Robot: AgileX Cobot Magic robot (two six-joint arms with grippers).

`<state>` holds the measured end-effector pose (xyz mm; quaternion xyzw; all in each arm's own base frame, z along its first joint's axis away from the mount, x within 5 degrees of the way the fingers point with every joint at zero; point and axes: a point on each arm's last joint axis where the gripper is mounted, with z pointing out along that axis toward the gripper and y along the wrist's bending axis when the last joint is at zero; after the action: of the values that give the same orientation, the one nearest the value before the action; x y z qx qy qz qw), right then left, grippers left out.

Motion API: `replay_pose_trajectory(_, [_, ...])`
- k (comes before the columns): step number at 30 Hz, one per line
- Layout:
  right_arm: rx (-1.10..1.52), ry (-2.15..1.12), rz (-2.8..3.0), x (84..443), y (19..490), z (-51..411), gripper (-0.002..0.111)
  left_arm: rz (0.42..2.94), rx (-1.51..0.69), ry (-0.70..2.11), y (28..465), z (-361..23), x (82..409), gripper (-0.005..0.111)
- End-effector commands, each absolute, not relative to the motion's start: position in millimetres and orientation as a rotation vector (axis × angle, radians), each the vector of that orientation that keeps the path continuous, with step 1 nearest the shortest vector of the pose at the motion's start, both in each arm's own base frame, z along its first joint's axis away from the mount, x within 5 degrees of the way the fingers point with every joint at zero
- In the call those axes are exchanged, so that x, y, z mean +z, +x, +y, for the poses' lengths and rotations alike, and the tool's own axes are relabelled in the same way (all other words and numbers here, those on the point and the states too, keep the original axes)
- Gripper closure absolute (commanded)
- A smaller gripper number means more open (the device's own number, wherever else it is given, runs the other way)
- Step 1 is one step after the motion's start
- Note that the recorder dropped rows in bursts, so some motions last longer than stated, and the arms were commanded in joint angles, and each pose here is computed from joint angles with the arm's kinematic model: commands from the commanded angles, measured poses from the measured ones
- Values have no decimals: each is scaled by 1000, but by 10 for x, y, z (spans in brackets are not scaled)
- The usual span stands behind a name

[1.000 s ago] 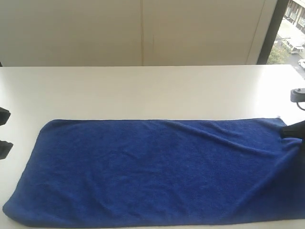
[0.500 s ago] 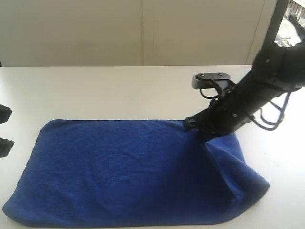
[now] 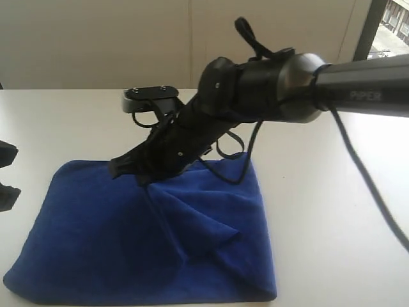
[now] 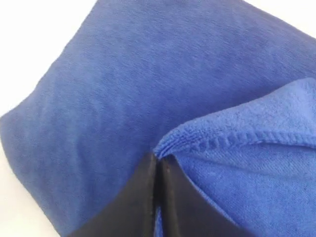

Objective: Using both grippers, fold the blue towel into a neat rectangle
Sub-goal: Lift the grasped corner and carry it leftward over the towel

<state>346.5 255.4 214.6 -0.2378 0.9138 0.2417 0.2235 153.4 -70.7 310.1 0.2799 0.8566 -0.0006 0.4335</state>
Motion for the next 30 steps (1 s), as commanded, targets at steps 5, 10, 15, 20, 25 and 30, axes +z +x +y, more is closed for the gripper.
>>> replay_pose_trajectory(5, [760, -686, 2446, 2266, 3506, 3063, 108, 2142, -19, 678, 1516, -699, 3092, 107])
replay_pose_trajectory(10, [791, -685, 2422, 2294, 3543, 3222, 108, 2141, -15, 679, 1512, -694, 3095, 107])
replay_pose_trajectory(15, [803, -667, 2419, 2233, 3583, 3325, 108, 2119, 17, 685, 1474, -651, 3132, 107])
replay_pose_trajectory(20, [795, -650, 2440, 2065, 3627, 3354, 108, 2118, 34, 688, 1463, -633, 3137, 107])
replay_pose_trajectory(25, [837, -625, 2448, 1967, 3642, 3392, 82, 2118, 34, 688, 1463, -633, 3137, 107])
replay_pose_trajectory(30, [867, -662, 2390, 1993, 3649, 3421, 39, 2117, 37, 689, 1464, -632, 3138, 107])
